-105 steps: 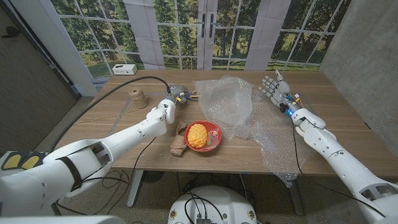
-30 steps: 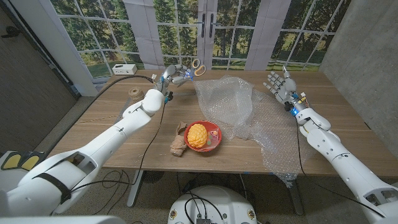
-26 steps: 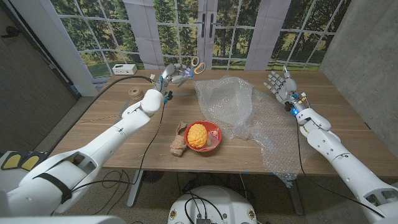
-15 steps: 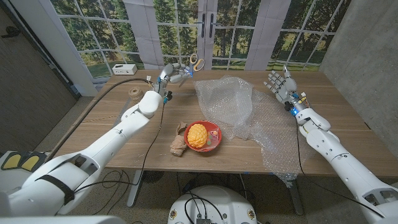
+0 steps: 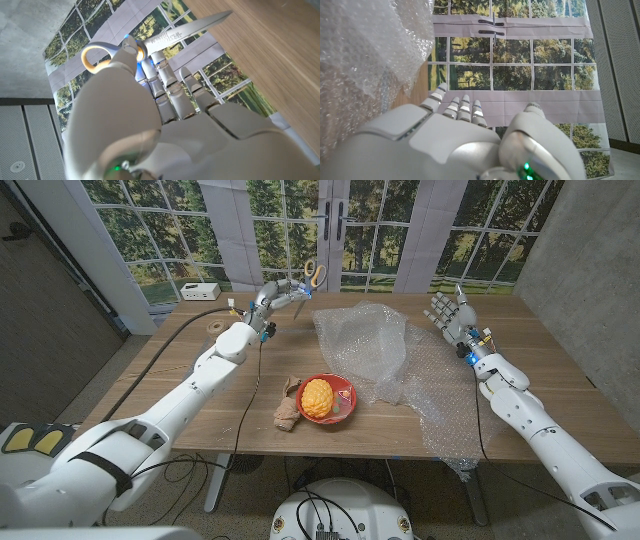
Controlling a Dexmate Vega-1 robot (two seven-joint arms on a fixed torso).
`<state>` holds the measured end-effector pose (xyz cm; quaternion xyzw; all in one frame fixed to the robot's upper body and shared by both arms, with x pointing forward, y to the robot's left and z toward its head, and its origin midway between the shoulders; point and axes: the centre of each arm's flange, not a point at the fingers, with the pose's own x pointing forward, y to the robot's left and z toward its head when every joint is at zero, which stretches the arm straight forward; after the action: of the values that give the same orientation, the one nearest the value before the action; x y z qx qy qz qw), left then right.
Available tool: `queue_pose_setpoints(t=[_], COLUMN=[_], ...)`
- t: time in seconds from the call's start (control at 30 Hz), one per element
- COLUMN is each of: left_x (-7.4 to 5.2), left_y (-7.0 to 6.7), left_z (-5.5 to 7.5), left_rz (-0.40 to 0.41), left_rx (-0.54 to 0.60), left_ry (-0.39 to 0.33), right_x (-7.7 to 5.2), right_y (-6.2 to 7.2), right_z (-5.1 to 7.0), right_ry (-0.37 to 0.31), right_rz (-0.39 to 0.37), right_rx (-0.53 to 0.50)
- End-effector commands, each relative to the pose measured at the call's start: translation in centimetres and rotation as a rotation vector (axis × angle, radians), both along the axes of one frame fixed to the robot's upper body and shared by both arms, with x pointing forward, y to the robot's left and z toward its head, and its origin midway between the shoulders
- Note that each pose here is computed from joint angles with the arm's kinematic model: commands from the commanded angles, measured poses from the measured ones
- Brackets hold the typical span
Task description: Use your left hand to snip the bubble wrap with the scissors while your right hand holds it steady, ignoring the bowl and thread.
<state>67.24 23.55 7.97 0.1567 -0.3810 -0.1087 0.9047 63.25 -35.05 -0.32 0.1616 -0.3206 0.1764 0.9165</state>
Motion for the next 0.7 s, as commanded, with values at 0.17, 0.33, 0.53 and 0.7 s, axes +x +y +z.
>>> queue_pose_setpoints(t=[0.17,0.33,0.53,0.7], left_x=[-1.3,-2.1,-2.9,-3.1], left_y=[-0.5,-1.0,-1.6,-1.9], left_z=[1.5,1.9,2.4,2.8], left_rz=[-0.077,-0.103,-0.118,-0.121], left_rx=[-0.01,-0.01,0.006,0.02], left_ry=[-0.043,-0.067,-0.104,-0.126], right_x=[-0.6,-0.7,-1.0,-1.1], right_y=[-0.1,-0.1,-0.1,-0.1], right_z=[-0.2,-0.1,0.2,0.2], right_ry=[-0.012,-0.019,-0.031,-0.029], right_rz=[-0.008,-0.005,-0.007,-0.012], right_rx=[0.009,0.01,0.006,0.007])
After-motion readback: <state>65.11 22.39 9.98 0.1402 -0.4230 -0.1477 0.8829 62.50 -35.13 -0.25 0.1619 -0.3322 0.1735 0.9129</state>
